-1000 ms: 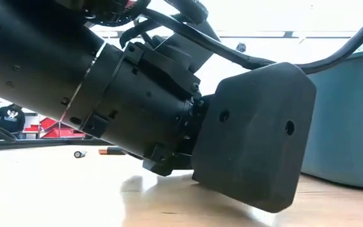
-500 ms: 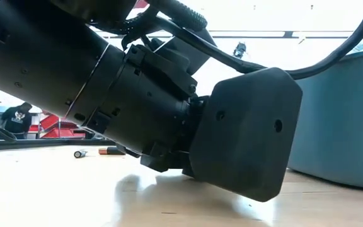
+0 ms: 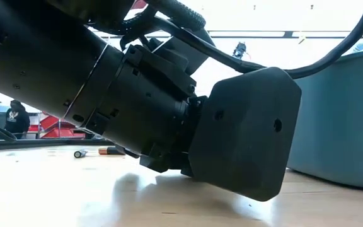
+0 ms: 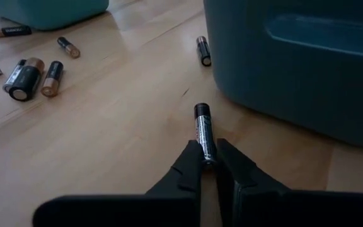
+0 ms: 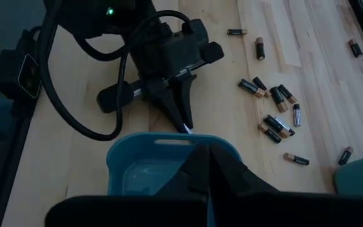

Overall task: Sort batteries
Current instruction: Put the silver battery into the green bin

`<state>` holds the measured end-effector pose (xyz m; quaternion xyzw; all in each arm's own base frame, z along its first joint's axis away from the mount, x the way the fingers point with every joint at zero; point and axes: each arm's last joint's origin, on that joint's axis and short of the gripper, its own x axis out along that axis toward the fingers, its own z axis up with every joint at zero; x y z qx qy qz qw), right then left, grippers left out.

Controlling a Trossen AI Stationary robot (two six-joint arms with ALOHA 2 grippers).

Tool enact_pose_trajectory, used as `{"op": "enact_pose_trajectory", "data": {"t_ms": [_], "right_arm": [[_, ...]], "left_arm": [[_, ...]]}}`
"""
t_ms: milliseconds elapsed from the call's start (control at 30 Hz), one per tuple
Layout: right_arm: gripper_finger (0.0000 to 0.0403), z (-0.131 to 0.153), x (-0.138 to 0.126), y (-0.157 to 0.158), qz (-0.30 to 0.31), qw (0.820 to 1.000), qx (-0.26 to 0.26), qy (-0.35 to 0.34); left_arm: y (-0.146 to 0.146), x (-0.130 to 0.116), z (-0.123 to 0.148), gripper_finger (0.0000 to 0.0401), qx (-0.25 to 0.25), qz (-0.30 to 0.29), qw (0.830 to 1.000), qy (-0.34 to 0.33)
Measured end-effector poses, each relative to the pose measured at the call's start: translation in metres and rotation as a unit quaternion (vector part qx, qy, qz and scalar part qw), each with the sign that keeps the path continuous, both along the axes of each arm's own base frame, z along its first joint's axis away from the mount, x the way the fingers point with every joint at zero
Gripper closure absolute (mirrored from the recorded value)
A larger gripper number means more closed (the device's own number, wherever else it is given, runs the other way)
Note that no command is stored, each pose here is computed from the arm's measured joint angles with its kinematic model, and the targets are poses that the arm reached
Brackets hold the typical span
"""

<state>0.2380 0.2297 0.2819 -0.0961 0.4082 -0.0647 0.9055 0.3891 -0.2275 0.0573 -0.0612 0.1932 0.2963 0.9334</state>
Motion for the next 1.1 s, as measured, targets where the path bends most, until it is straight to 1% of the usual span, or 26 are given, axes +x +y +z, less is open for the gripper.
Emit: {"op": "enact_pose_trajectory", "data": {"t_ms": [433, 600, 1100], "right_arm": [[0.0403, 0.0, 0.0, 0.0, 0.0, 1.0, 0.0, 0.0], [0.0403, 0.0, 0.0, 0.0, 0.001, 1.0, 0.002, -0.002], [0.0403, 0.001, 0.001, 0.001, 0.001, 1.0, 0.004, -0.005]], "left_arm": [[-0.002, 0.0, 0.004, 0.0384, -0.005, -0.005, 1.0, -0.006], [-0.005, -0.001, 0.008, 0.0384, 0.011, -0.015, 1.0, -0.001], [-0.006, -0.001, 0.01, 0.0383, 0.011, -0.014, 1.0, -0.007]]}}
